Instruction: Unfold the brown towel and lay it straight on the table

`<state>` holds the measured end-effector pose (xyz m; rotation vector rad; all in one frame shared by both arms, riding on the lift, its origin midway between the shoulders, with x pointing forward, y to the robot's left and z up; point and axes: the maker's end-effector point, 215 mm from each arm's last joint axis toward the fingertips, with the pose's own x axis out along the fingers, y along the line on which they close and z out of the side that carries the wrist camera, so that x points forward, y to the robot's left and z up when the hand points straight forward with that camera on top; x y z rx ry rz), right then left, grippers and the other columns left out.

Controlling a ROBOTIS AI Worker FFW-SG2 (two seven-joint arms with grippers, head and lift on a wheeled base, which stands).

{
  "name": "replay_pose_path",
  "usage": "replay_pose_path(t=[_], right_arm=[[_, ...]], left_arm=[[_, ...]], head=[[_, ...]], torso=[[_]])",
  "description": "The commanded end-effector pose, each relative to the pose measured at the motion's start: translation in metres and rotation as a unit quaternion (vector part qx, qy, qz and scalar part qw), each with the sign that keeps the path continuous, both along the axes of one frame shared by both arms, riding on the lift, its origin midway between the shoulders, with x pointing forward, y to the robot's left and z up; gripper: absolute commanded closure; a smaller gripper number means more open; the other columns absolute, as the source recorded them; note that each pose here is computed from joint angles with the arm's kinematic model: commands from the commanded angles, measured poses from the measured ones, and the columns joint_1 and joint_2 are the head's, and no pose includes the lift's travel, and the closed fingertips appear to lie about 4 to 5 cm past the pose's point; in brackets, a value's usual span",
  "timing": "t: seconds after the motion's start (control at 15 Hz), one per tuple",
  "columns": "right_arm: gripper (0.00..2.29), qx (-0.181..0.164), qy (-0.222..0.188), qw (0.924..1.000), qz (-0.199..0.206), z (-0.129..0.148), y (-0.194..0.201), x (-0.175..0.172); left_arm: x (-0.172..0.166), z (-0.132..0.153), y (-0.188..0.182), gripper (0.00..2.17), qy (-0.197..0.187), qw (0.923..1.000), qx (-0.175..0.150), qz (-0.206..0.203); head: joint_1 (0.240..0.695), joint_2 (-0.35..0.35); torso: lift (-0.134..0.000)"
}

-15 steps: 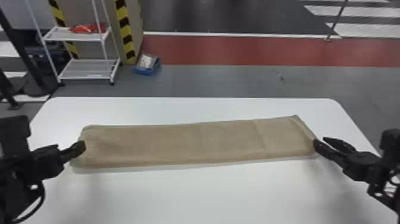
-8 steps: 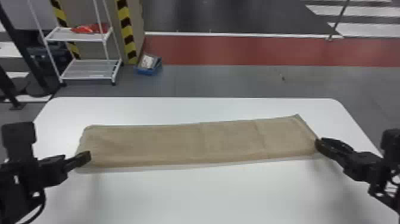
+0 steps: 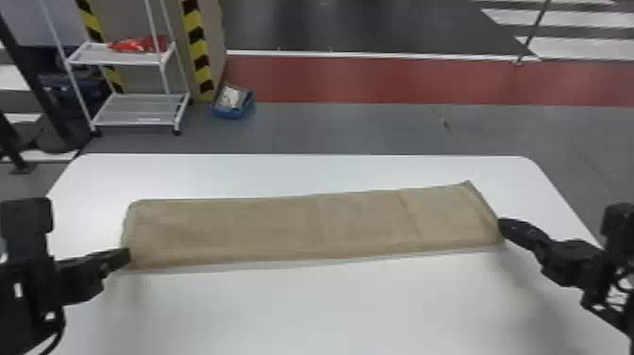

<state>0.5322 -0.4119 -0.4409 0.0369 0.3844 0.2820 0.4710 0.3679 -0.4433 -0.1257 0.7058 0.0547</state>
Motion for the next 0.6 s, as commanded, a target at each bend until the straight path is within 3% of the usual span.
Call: replay_pose_path(t=[0.0, 0.13, 0.53], right_arm=[[1.65, 0.010, 0.002, 0.9999, 0.010, -0.002, 0.003, -0.006], [1.65, 0.011, 0.006, 0.9999, 0.009, -0.006, 0.002, -0.015], [1.65, 0.026, -0.018, 0.9995, -0.009, 0.018, -0.015, -0.063]], left_arm=[[-0.003, 0.003, -0.001, 1.37, 0.004, 1.0000, -0.002, -0.003], [-0.005, 0.004, -0.001, 1.39, 0.007, 1.0000, -0.005, -0.005], [-0.026, 0.011, 0.015, 1.39, 0.012, 0.9999, -0.003, 0.001]], head=[[0.695, -0.048], [0.695, -0.048], [0.695, -0.050]], torso=[[-0.125], [-0.125], [-0.125]])
